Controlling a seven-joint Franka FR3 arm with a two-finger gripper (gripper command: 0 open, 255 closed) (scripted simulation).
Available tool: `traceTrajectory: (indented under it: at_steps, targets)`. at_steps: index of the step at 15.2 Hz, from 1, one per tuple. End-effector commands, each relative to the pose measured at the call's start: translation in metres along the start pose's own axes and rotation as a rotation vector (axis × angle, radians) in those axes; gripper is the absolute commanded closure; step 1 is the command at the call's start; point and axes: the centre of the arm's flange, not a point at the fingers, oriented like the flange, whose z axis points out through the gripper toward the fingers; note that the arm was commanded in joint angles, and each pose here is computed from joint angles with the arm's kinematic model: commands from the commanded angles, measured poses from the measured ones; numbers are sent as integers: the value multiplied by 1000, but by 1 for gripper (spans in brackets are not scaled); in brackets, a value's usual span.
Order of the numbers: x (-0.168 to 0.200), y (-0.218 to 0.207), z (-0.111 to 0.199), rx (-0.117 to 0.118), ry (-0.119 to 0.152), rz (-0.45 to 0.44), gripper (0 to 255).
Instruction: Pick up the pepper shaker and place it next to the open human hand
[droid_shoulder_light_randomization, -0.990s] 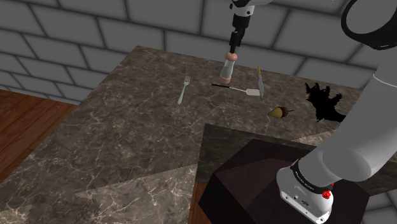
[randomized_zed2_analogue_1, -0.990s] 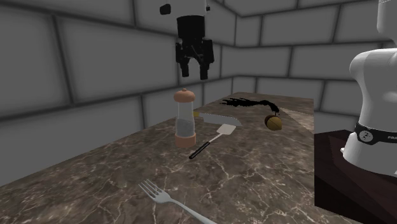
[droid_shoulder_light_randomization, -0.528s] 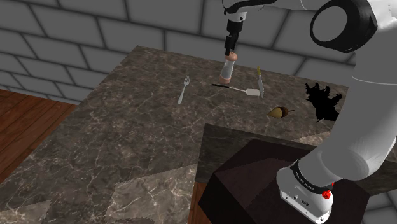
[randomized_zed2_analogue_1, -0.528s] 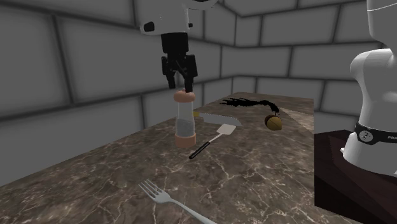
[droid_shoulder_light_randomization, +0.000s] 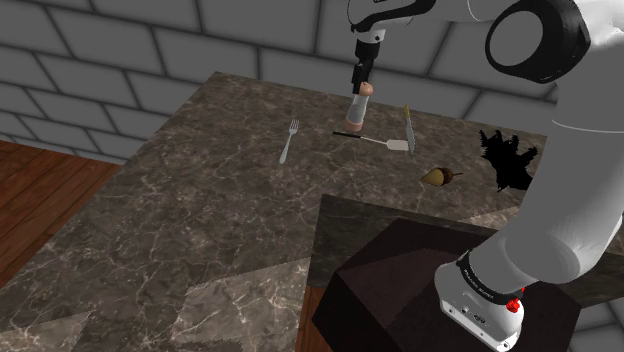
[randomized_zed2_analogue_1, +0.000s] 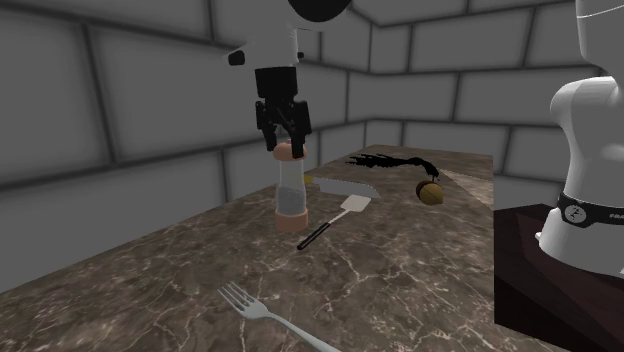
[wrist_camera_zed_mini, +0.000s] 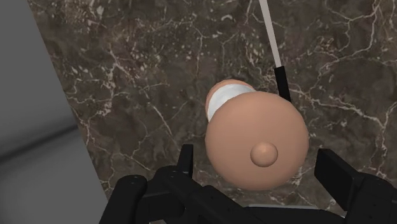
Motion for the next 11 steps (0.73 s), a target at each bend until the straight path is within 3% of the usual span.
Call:
traceTrajectory:
  at_steps: [1,3,4,11]
  targets:
    - [0,0,0,0,0,0,0]
    - [0,0,0,0,0,0,0]
    - [0,0,0,0,0,0,255]
    - [0,0,0,0,0,0,255]
